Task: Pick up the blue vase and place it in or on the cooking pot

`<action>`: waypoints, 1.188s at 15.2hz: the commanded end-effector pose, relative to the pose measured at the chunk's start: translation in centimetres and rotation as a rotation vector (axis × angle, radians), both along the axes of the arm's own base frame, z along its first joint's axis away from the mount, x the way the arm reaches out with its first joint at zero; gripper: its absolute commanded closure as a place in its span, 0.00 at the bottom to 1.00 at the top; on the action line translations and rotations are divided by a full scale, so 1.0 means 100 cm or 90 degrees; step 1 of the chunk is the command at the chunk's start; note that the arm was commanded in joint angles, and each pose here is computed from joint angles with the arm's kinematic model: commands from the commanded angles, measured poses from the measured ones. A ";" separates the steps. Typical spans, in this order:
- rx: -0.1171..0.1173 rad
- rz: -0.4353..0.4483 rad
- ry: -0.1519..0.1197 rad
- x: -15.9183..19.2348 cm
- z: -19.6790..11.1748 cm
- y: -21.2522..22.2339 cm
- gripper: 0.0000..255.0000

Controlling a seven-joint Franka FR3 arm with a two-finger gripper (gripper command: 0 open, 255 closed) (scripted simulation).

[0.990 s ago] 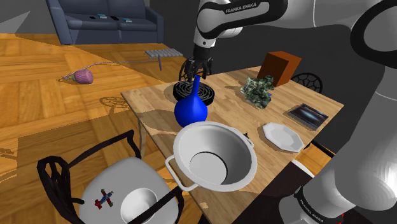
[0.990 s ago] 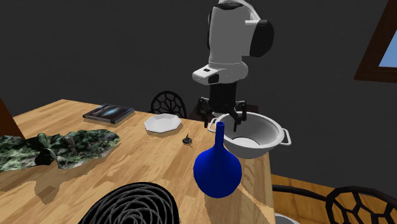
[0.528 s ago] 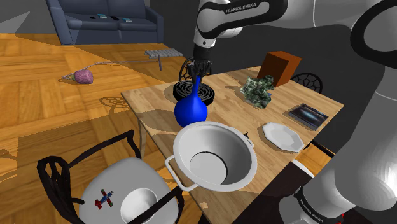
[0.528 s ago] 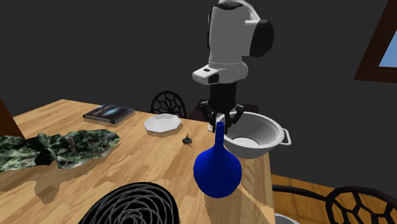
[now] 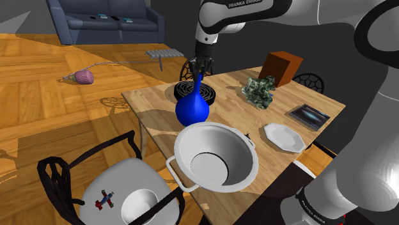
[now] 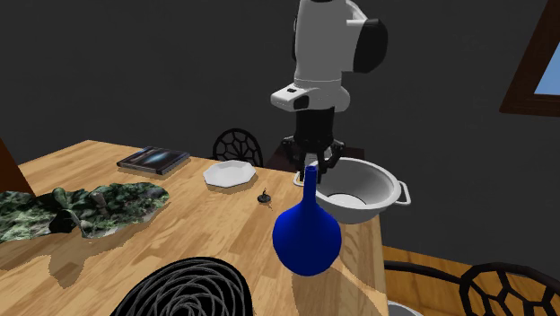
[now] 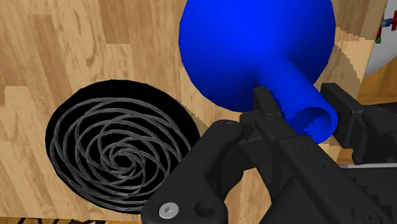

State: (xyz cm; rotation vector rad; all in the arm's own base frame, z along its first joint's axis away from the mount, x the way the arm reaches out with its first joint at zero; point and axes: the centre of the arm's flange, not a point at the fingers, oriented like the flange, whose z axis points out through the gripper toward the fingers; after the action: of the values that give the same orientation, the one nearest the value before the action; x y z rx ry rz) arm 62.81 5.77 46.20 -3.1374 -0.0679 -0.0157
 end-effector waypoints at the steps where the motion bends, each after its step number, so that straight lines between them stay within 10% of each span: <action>1: 0.000 0.000 -0.001 0.000 0.011 0.001 1.00; 18: 0.000 0.000 -0.001 0.000 0.101 0.001 1.00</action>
State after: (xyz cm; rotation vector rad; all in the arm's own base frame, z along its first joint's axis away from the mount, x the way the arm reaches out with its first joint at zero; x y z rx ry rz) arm 62.83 5.80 55.68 -3.1375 -0.0683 -0.0159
